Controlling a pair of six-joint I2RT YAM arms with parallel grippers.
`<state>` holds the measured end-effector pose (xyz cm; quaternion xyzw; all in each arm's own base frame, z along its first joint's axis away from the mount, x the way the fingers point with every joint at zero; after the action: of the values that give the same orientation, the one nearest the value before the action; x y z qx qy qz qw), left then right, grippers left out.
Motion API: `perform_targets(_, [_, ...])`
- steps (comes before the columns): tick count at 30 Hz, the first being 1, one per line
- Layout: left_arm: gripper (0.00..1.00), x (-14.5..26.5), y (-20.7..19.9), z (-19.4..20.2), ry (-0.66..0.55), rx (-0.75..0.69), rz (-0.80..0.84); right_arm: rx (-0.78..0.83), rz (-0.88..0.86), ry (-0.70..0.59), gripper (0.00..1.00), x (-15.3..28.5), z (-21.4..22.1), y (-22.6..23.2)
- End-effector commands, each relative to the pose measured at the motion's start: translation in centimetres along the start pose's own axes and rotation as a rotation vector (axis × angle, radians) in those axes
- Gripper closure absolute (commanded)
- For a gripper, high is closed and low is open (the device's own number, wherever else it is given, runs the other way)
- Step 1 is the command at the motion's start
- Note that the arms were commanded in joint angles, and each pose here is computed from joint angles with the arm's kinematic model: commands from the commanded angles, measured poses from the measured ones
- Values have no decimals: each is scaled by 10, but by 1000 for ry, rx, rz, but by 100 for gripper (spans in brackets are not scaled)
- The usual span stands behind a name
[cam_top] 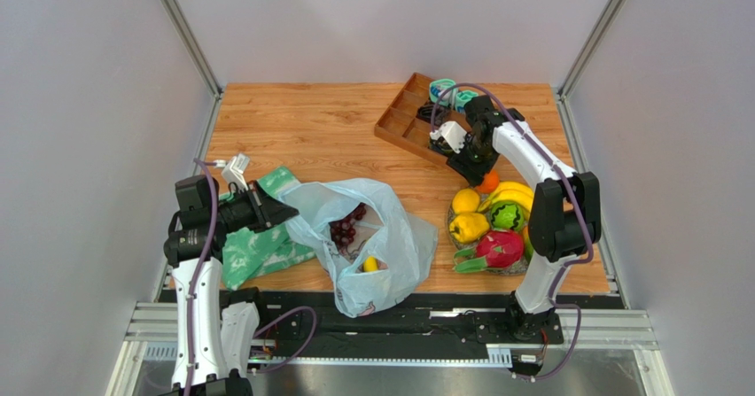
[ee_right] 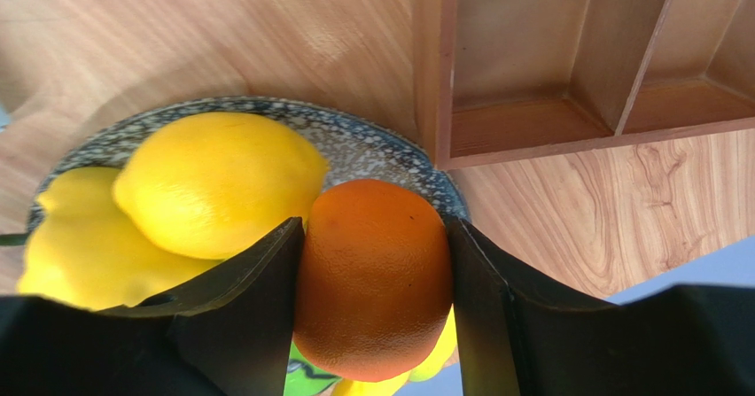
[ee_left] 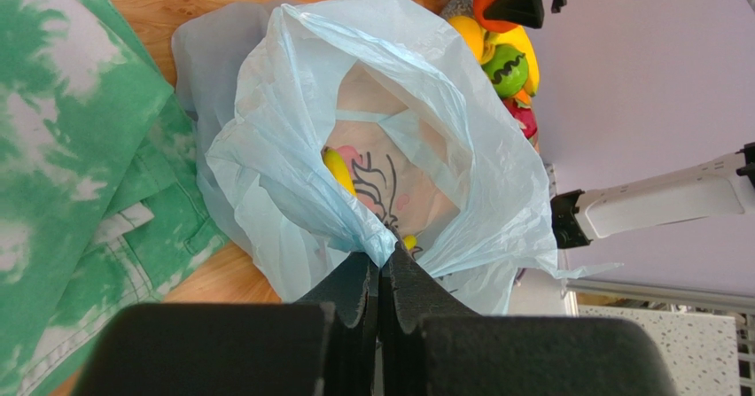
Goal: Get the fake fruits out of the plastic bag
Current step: Place the fake fruit on the plate, then adjust the plastic bag at the center of the board.
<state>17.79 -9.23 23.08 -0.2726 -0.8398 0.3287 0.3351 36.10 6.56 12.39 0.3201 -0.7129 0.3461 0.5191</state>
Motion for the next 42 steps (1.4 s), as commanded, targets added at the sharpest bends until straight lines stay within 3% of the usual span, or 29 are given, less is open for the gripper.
perform_targets(1, [100,6,-6,-11,-32,-54,-3,36,34,5,60,-11,4,-15])
perform_targets(10, [100,6,-4,-12,-30,-36,-8,66,2,15,55,-30,18,-1])
perform_targets(12, [100,6,-5,-12,-25,-40,-6,67,11,9,48,-33,17,-2])
perform_targets(13, [100,7,-5,-13,-27,-43,-9,60,15,11,44,-33,17,-2])
perform_targets(14, [100,7,-5,-13,-29,-44,-11,56,22,11,30,-33,18,-3])
perform_targets(16, [100,7,-5,-12,-28,-46,-13,53,35,9,18,-31,17,-5])
perform_targets(17, [100,7,-4,-12,-28,-43,-16,50,44,4,1,-28,16,-6])
perform_targets(26, [100,3,1,-10,-26,-18,-7,18,122,14,0,16,17,-15])
perform_targets(29, [100,1,2,-8,-27,-2,-2,-15,130,-57,0,50,5,-15])
perform_targets(32, [100,0,3,-5,-30,4,4,-69,58,-227,0,97,-31,-1])
perform_targets(36, [100,1,3,-2,-31,-1,8,-88,-130,-546,0,157,-103,53])
perform_targets(38, [100,0,4,-1,-32,0,5,-120,-214,-583,0,172,-132,82])
perform_targets(40, [100,1,3,-2,-38,-6,7,58,-311,-594,2,189,-160,142])
perform_targets(41, [100,1,2,-2,-39,-7,10,173,-361,-594,8,190,-172,184])
perform_targets(42, [100,2,1,-2,-42,-8,12,229,-334,-630,10,191,-184,197])
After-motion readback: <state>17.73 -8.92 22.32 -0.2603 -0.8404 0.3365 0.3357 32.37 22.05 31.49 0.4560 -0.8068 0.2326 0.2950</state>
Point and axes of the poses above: each gripper's point midway between its finger pads, its own x axis back along the fingers, its own y axis along the line the jaws close on, z = x × y, the point moved 2 cm from there along x, back along the fingers
